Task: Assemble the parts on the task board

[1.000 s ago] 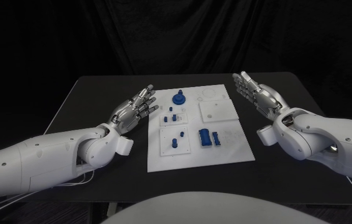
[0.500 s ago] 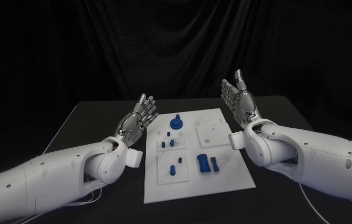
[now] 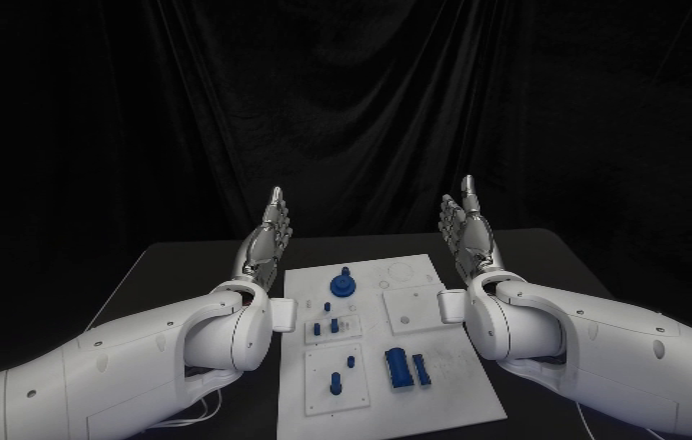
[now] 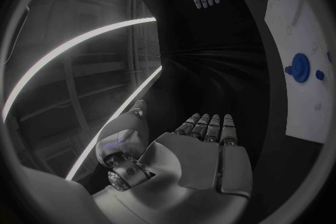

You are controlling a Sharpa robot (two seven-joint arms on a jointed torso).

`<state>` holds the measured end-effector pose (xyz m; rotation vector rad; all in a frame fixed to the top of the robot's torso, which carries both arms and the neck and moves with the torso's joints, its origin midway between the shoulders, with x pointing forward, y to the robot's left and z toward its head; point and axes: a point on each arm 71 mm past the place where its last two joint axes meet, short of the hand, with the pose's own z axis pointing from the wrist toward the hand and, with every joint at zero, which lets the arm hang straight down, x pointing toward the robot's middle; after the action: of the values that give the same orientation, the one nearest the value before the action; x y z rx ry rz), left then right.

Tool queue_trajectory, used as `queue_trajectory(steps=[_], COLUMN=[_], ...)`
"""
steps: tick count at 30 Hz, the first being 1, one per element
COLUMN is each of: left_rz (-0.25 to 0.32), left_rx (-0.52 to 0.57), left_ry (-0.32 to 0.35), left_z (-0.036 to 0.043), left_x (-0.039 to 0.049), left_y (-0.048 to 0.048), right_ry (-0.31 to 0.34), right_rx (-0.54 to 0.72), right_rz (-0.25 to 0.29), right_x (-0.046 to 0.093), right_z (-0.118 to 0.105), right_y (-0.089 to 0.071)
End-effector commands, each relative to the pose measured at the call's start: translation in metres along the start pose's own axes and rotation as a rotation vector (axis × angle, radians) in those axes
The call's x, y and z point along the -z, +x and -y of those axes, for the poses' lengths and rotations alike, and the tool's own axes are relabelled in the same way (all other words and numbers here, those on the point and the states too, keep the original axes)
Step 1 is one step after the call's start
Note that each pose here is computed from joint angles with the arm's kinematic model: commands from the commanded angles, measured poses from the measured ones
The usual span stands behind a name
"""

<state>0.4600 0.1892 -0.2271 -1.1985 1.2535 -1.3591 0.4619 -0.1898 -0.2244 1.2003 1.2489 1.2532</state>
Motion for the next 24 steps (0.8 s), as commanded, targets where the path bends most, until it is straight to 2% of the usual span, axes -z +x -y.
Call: queue_trajectory(steps=[1,24], left_rz=[0.101,0.103], left_rx=[-0.065,-0.066], left_ry=[-0.011,-0.011], left_z=[0.0027,0.0031], left_x=[-0.0012,-0.0014], left_y=[-0.0035,-0.0032], right_ry=[-0.009,-0.009], right_rx=[0.003,0.003], right_rz=[0.035,0.035], right_x=[0.0003,0.0003], right_z=[-0.0003,-0.0003], right_y=[-0.0026,-0.0026])
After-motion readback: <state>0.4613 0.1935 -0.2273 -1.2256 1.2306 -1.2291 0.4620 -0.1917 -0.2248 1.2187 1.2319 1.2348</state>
